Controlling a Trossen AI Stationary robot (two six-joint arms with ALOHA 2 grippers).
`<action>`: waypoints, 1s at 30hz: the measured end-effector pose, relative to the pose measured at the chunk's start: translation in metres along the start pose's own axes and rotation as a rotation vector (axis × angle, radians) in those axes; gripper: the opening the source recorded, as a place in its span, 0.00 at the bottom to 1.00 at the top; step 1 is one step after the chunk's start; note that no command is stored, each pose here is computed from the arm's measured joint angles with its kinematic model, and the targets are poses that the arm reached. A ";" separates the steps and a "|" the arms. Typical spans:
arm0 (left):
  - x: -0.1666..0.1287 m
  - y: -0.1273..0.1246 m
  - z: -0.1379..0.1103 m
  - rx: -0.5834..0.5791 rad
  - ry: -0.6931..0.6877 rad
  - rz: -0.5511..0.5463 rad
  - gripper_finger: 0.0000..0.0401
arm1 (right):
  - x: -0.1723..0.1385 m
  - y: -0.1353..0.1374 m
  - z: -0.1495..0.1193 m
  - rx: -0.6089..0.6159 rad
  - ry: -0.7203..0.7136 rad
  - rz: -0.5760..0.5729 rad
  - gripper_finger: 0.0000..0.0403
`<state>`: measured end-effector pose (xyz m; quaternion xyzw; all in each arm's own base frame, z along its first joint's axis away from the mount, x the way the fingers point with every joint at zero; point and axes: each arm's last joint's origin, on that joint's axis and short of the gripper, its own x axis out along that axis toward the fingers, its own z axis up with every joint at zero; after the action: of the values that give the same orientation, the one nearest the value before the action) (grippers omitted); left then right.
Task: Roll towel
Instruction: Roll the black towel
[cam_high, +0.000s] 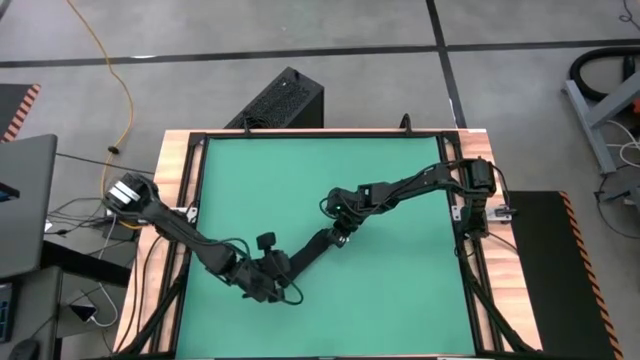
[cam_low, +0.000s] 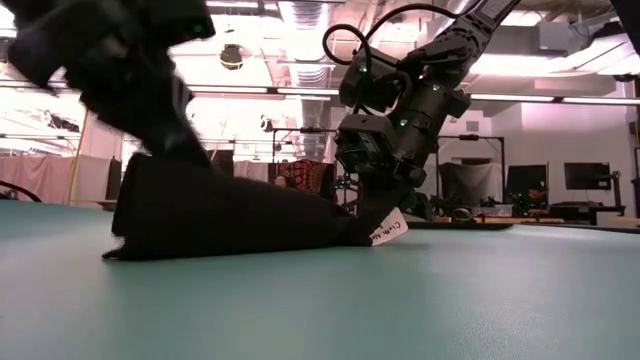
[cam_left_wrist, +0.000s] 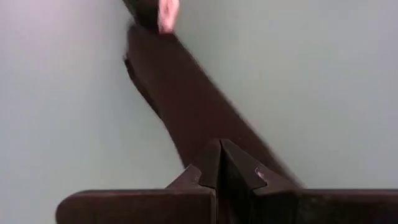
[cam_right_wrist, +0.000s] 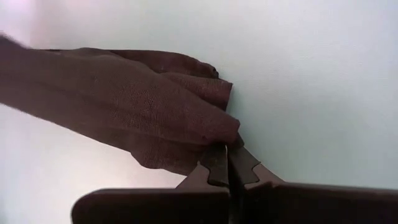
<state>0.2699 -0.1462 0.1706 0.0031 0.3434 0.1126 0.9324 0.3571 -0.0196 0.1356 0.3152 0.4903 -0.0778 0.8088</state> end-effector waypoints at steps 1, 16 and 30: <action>0.004 -0.001 -0.004 -0.001 0.018 -0.001 0.00 | 0.000 0.000 0.000 0.000 0.000 0.000 0.00; 0.012 -0.017 -0.022 -0.063 0.033 -0.026 0.00 | 0.000 -0.001 -0.002 -0.018 0.023 -0.014 0.01; 0.036 -0.025 -0.052 -0.087 0.086 -0.039 0.00 | -0.013 0.002 -0.003 -0.215 0.014 -0.018 0.06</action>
<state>0.2683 -0.1668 0.1059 -0.0489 0.3778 0.1093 0.9181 0.3494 -0.0187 0.1470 0.2226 0.5041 -0.0299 0.8339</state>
